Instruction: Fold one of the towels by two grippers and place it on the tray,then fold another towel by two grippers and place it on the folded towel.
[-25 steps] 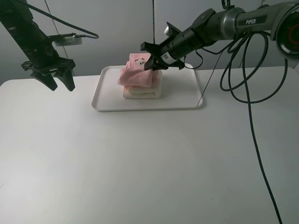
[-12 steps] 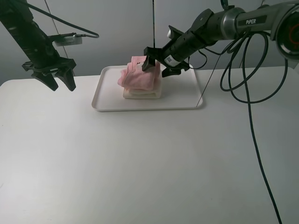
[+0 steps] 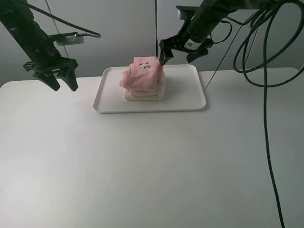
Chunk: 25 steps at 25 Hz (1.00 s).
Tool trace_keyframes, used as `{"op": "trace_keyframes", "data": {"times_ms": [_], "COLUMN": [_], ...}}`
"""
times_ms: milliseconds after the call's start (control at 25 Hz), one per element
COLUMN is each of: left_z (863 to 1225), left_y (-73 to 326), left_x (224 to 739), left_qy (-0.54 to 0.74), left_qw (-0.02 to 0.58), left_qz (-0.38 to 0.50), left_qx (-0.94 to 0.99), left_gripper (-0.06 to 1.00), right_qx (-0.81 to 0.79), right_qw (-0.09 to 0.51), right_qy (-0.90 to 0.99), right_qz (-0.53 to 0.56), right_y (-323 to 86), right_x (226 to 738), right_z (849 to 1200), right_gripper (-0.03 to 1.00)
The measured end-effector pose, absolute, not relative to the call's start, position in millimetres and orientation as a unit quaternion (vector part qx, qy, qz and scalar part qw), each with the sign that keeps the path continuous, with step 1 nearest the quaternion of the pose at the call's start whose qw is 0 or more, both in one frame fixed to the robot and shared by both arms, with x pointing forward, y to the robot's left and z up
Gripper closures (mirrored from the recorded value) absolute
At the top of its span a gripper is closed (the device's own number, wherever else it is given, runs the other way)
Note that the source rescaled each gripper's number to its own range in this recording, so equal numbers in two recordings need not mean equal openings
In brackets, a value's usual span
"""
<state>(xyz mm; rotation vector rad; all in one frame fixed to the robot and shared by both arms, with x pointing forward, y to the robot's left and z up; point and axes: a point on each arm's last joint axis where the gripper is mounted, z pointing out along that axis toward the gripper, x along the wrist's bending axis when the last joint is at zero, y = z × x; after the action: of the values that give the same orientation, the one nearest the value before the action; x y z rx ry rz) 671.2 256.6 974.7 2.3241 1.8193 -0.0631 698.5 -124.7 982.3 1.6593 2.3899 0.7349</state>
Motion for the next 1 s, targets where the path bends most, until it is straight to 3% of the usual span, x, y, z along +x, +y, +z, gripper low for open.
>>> {"op": "trace_keyframes", "data": {"times_ms": [280, 600, 1000], "left_z": [1000.2, 1054.7, 1076.7], "left_y": [256.9, 266.0, 277.9], "left_x": [654.1, 579.9, 465.5], "left_qy": [0.606, 0.596, 0.602], "left_qw": [0.127, 0.174, 0.186], "left_qz": [0.008, 0.094, 0.138], "left_qx": [0.786, 0.778, 0.764], "left_gripper": [0.15, 0.15, -0.02], "right_qx": [0.549, 0.561, 0.565], "right_qw": [0.152, 0.145, 0.133], "right_qy": [0.793, 0.792, 0.795], "right_qz": [0.216, 0.193, 0.175], "right_y": [-150.5, -186.6, -234.4], "right_x": [667.4, 568.3, 429.2], "right_z": [1037.2, 1040.5, 1062.2], "right_gripper": [-0.03, -0.03, -0.03]}}
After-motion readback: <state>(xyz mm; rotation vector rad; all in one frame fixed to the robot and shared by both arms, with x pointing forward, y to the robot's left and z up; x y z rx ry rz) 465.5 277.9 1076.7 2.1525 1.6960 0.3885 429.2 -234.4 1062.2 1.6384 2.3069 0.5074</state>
